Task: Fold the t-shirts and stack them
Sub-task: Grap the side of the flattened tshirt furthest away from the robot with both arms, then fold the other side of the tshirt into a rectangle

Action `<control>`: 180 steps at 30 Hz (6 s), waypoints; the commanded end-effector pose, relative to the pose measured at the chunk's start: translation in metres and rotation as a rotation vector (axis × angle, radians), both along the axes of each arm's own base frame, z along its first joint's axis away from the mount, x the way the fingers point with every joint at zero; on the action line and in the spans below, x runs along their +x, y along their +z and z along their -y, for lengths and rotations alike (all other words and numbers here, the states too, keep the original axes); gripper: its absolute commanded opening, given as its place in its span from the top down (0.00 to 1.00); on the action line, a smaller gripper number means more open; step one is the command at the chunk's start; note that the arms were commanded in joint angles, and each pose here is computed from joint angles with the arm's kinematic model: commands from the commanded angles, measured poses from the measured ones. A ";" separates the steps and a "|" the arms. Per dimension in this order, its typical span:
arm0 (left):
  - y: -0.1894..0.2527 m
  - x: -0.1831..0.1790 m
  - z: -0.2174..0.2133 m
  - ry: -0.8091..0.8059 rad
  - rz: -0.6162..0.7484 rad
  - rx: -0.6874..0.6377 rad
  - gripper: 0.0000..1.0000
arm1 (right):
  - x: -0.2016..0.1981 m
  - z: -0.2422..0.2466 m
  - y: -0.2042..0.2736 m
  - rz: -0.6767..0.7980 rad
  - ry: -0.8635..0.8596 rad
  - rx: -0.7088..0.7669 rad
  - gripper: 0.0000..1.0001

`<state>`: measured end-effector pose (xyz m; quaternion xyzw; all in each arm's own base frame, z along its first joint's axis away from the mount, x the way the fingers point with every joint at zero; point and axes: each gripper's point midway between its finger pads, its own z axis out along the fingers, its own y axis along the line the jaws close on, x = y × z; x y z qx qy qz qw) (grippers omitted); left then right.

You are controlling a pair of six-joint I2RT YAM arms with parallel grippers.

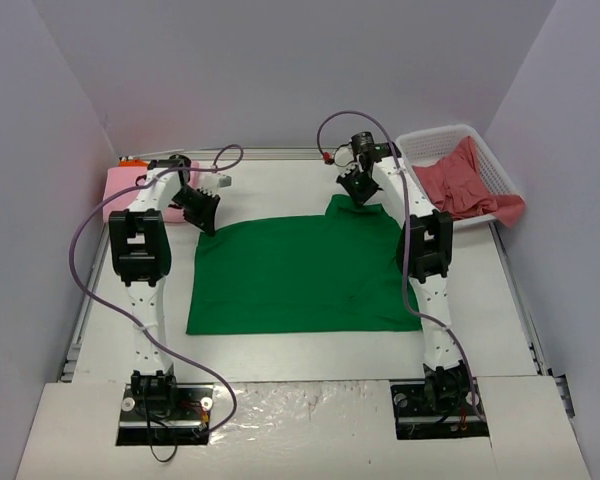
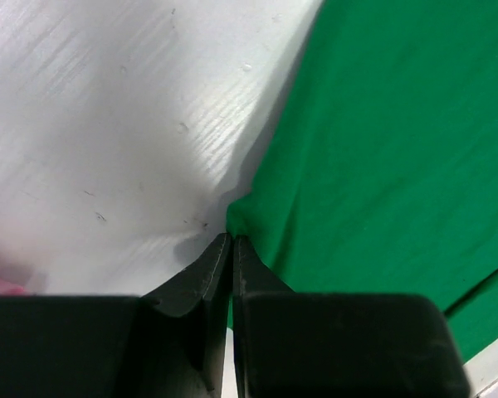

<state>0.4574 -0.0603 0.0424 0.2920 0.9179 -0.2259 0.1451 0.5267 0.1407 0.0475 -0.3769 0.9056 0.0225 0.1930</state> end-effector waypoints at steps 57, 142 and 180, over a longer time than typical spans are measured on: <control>0.064 -0.141 0.007 -0.347 0.272 0.067 0.97 | -0.195 0.037 0.070 -0.201 0.019 -0.026 1.00; 0.107 -0.163 0.007 -0.151 0.299 -0.151 0.62 | -0.278 -0.013 0.014 -0.461 0.286 0.005 1.00; 0.019 -0.138 -0.003 -0.243 0.094 -0.137 0.55 | -0.263 0.004 0.027 -0.451 0.195 0.149 0.61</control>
